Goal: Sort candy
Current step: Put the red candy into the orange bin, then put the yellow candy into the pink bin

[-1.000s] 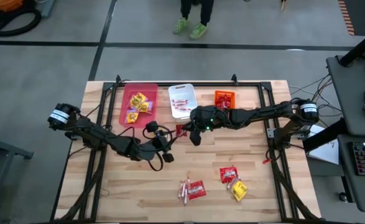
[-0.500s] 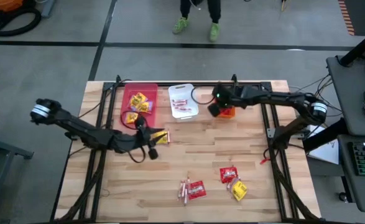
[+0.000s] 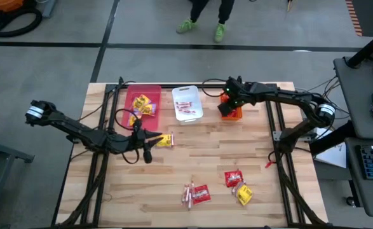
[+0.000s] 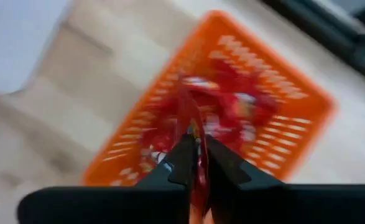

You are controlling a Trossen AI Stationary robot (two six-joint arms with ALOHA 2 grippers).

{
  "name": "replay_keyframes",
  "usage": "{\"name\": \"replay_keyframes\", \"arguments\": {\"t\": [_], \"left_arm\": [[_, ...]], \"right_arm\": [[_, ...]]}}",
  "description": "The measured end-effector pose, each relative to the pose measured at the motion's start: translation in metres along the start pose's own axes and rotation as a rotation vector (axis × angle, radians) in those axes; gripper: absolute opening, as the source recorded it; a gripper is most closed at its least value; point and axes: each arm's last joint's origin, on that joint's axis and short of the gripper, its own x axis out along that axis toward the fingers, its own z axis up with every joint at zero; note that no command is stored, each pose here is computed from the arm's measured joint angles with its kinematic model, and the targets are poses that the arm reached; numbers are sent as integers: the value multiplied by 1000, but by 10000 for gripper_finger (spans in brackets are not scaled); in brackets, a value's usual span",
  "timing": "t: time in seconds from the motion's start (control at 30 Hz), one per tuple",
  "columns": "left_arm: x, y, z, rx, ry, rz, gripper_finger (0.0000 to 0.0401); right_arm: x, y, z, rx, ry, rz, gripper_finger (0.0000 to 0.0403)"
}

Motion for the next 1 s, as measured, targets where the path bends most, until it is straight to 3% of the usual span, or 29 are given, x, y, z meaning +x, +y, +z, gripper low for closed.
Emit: {"name": "replay_keyframes", "arguments": {"t": [0.1,0.37,0.67,0.83,1.0], "left_arm": [[0,1,-2,-20,18,3,68],[3,-1,-20,-25,161,-20,103],[20,-11,-44,75,289,-16,175],[35,-21,-57,157,365,-2,183],[47,-27,-70,226,444,57,180]], "right_arm": [[0,3,1,-26,2,73,45],[-1,-2,2,-12,15,52,104],[-27,-3,14,6,1,-2,116],[-44,-1,25,5,-24,-12,116],[-62,12,33,-26,-56,49,116]]}}
